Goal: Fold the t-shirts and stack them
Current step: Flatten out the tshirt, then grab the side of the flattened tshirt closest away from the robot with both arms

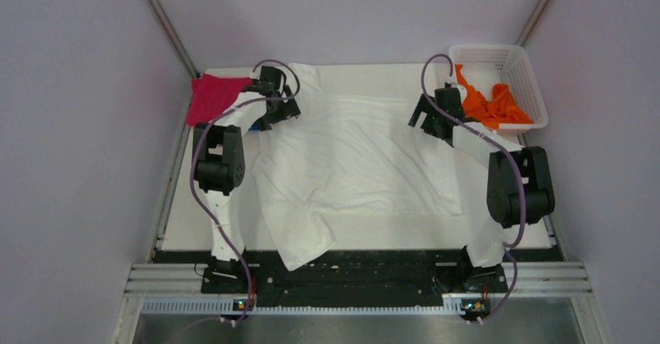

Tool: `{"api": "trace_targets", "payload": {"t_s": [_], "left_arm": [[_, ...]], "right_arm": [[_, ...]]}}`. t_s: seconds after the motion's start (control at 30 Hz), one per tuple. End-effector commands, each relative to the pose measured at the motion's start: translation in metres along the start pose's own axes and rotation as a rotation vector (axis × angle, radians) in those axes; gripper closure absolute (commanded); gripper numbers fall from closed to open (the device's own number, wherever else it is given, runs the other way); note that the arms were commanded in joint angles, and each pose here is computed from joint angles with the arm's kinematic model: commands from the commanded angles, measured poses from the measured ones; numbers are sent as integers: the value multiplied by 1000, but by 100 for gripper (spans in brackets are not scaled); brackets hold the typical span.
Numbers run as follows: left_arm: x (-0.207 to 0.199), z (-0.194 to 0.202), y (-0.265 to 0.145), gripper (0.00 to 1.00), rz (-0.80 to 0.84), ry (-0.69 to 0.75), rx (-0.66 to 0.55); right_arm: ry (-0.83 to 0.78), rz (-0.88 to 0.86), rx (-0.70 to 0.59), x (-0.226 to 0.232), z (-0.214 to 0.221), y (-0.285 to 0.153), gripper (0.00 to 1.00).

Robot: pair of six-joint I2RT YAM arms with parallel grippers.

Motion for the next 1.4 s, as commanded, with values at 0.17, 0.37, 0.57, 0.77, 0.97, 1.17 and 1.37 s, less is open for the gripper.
{"api": "trace_targets", "payload": {"t_s": [0.17,0.37,0.57,0.77,0.97,1.17,1.37], "left_arm": [[1,80,-142,1,155,20,-33],[31,188,-188,2,146,39,84],[76,274,-222,11,27,240,262],[110,327,-234,20,-94,319,429],[100,356,-226,33,29,327,513],[102,369,-216,47,-2,362,564],[106,367,-206,65,-56,417,516]], "right_arm": [[85,0,-231,-26,-3,-108,1],[217,3,-330,-55,30,-144,1],[227,-12,-362,-60,33,-157,1],[196,24,-301,-61,38,-149,1],[199,38,-301,-63,40,-145,1],[244,72,-323,-70,44,-147,1],[329,30,-341,-74,56,-159,2]]}}
Point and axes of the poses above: each gripper's point midway between its finger pads, its own y axis out along the fingers, its own x axis along the line the jaws close on, z = x × y, the point moved 7 cm from there along -y, back along the fingers, and after that the axes turned 1 degree about y, right-handed, at the moved point
